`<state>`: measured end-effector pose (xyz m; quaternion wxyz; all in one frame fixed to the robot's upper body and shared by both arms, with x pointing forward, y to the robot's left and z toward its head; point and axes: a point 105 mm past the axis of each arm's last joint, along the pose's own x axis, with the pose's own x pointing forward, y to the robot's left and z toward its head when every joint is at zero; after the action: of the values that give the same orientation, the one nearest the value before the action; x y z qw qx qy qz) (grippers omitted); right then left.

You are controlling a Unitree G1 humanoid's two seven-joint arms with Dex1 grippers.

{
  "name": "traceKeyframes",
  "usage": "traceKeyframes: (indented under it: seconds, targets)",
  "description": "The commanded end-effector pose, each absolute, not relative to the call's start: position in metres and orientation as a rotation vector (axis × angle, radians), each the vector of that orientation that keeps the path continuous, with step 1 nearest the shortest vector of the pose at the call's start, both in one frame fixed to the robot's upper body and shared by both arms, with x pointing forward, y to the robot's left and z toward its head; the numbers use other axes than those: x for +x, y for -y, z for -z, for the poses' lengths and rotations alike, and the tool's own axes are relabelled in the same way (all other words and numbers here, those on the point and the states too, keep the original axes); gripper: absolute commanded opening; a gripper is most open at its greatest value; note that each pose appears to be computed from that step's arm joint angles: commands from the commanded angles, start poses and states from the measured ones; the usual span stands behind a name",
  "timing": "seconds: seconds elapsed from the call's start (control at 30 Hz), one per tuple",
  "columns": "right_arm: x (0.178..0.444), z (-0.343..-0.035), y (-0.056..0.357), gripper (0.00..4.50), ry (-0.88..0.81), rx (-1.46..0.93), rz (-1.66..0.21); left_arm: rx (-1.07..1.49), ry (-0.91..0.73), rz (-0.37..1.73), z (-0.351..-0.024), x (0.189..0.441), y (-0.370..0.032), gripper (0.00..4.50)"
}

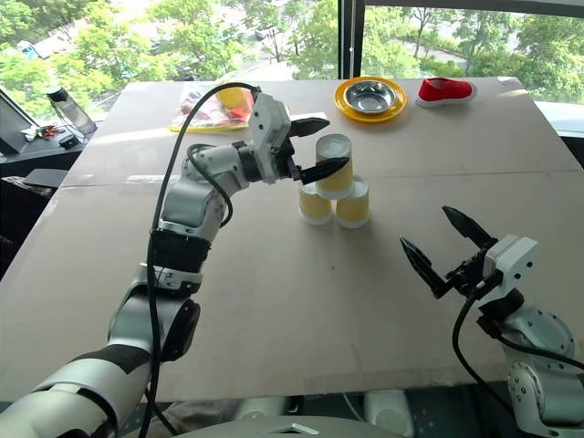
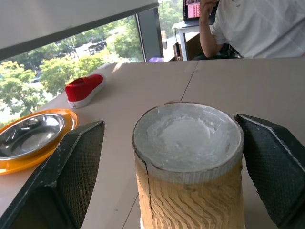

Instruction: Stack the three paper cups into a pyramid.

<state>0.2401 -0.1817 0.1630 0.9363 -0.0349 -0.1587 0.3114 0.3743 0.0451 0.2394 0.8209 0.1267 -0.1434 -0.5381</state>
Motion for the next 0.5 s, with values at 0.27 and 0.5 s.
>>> traceKeyframes:
  seconds: [0.27, 0.5]
  targets:
    - [0.244, -0.172, 0.177, 4.50, 0.349, -0.086, -0.686, 0.105, 0.510, 1.155, -0.282, 0.344, -0.061, 4.45]
    - [0.237, -0.148, 0.180, 4.50, 0.262, -0.045, -0.765, 0.143, 0.166, 1.099, -0.205, 0.307, -0.119, 4.45]
